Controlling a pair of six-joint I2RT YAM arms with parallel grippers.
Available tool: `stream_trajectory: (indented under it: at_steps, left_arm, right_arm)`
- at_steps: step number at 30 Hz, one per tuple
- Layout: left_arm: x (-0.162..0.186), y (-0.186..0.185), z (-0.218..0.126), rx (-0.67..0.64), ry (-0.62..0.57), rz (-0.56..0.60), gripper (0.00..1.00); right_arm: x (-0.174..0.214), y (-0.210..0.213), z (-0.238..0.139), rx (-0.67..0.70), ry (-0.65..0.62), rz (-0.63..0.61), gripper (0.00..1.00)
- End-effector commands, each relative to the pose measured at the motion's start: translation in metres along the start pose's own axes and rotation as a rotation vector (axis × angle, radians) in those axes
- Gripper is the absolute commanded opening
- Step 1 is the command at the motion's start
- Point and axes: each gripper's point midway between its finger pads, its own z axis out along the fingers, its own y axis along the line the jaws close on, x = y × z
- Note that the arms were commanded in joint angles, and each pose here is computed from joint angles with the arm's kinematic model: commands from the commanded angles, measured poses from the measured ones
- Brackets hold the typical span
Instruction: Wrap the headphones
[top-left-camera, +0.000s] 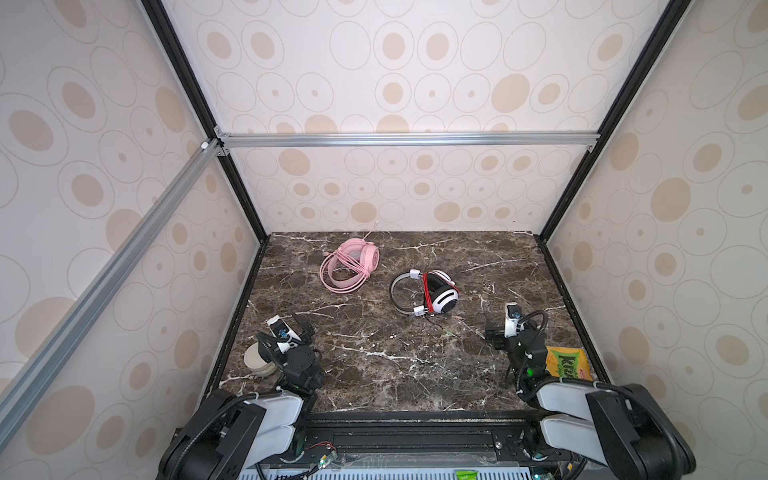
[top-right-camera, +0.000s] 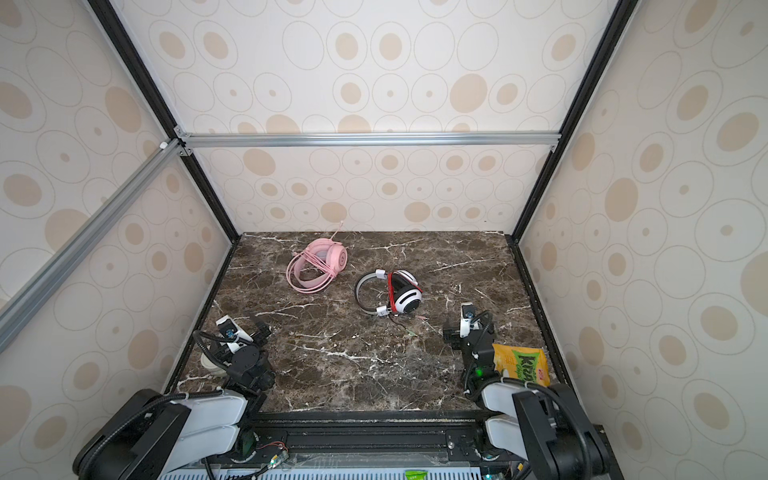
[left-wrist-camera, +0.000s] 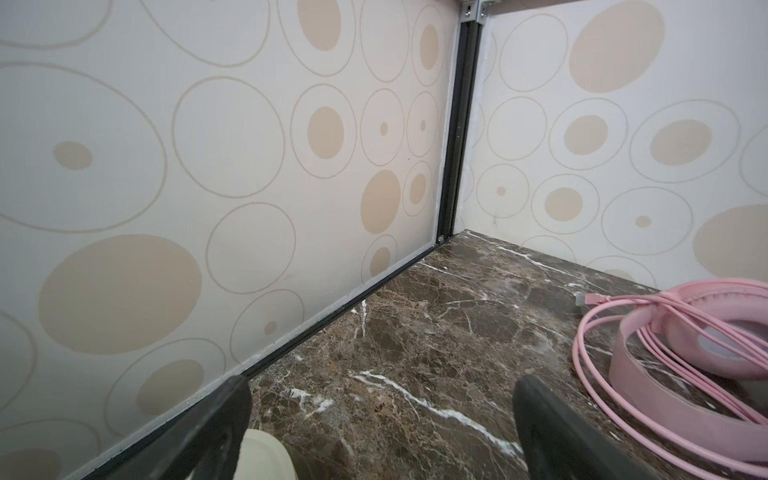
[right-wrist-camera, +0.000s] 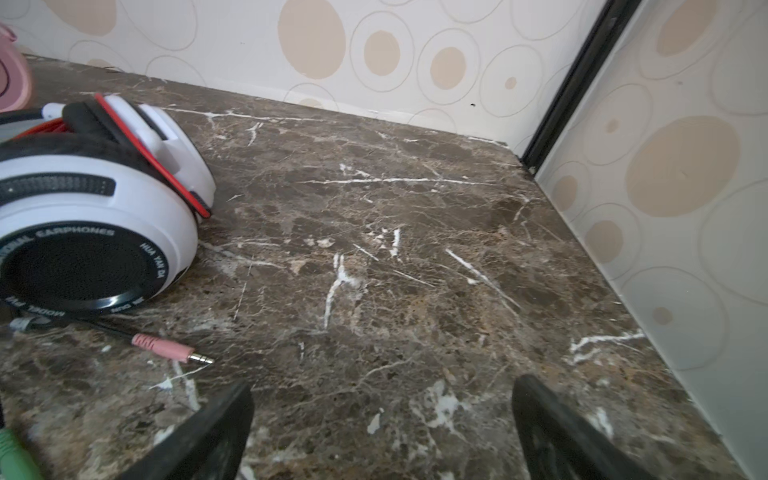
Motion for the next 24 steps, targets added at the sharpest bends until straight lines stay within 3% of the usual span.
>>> stream_trajectory:
  at_steps: [1, 7, 11, 16, 18, 21, 24]
  left_arm:
    - [-0.005, 0.017, -0.001, -0.028, -0.042, -0.111, 0.98]
    - [-0.012, -0.016, 0.009, 0.123, -0.078, 0.053, 0.98]
    - [-0.010, -0.023, 0.016, 0.163, -0.079, 0.031, 0.98]
    - [-0.005, -0.035, 0.025, 0.222, -0.087, 0.053, 0.98]
    - [0.002, -0.053, 0.028, 0.284, -0.054, 0.095, 0.98]
    - [0.013, -0.084, 0.033, 0.398, -0.025, 0.182, 0.98]
    - [0.034, -0.089, 0.055, 0.435, 0.070, 0.160, 0.98]
  right_arm:
    - [-0.036, 0.010, 0.010, -0.066, -0.143, -0.003, 1.00]
    - [-0.019, 0.011, 0.035, -0.050, -0.103, -0.009, 1.00]
    - [-0.018, 0.010, 0.042, -0.084, -0.046, 0.011, 1.00]
    - [-0.010, -0.017, 0.064, 0.009, 0.091, 0.113, 1.00]
    - [-0.008, -0.036, 0.072, 0.112, 0.131, 0.151, 1.00]
    - [-0.006, -0.035, 0.071, 0.109, 0.135, 0.153, 1.00]
    - [-0.007, -0.035, 0.072, 0.106, 0.136, 0.150, 1.00]
